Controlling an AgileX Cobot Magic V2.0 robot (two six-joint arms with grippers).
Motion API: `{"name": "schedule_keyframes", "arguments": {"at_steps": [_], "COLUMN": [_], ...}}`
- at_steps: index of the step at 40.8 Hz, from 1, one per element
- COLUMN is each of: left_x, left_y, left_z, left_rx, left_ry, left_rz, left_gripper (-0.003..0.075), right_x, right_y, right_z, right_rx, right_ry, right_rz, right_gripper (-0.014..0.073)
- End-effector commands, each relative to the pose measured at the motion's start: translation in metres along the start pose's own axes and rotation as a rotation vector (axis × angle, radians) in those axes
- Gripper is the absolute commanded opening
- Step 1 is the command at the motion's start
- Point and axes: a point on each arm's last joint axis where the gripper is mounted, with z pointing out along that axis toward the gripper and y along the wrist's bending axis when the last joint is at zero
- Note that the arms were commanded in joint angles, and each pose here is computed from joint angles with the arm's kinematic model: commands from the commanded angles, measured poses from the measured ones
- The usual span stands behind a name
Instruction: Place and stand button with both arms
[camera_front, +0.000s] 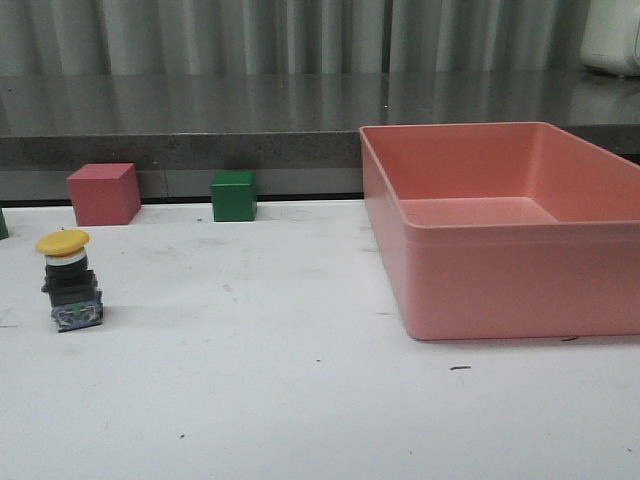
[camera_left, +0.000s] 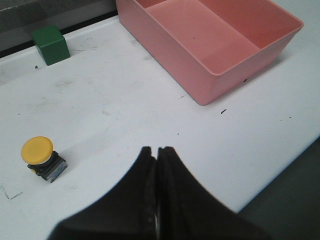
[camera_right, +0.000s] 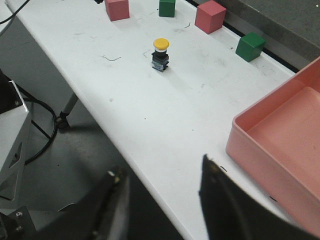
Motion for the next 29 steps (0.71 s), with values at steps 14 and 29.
{"name": "schedule_keyframes", "arguments": {"at_steps": [14, 29], "left_x": [-0.0129, -0.0129], "left_y": [-0.0025, -0.0025], "left_z": [-0.0069, -0.0069], "left_rx": [0.02, 0.02], "left_ry": [-0.1, -0.1], "left_rz": [-0.006, -0.006], "left_gripper": [-0.002, -0.002], "right_x": [-0.0099, -0.0099], "right_y": [-0.0002, -0.0002], "right_z": [-0.003, -0.003], "right_rx": [0.004, 0.004], "right_ry": [-0.074, -0.074], "right_rz": [-0.002, -0.002], "right_gripper": [-0.0067, -0.0067]}}
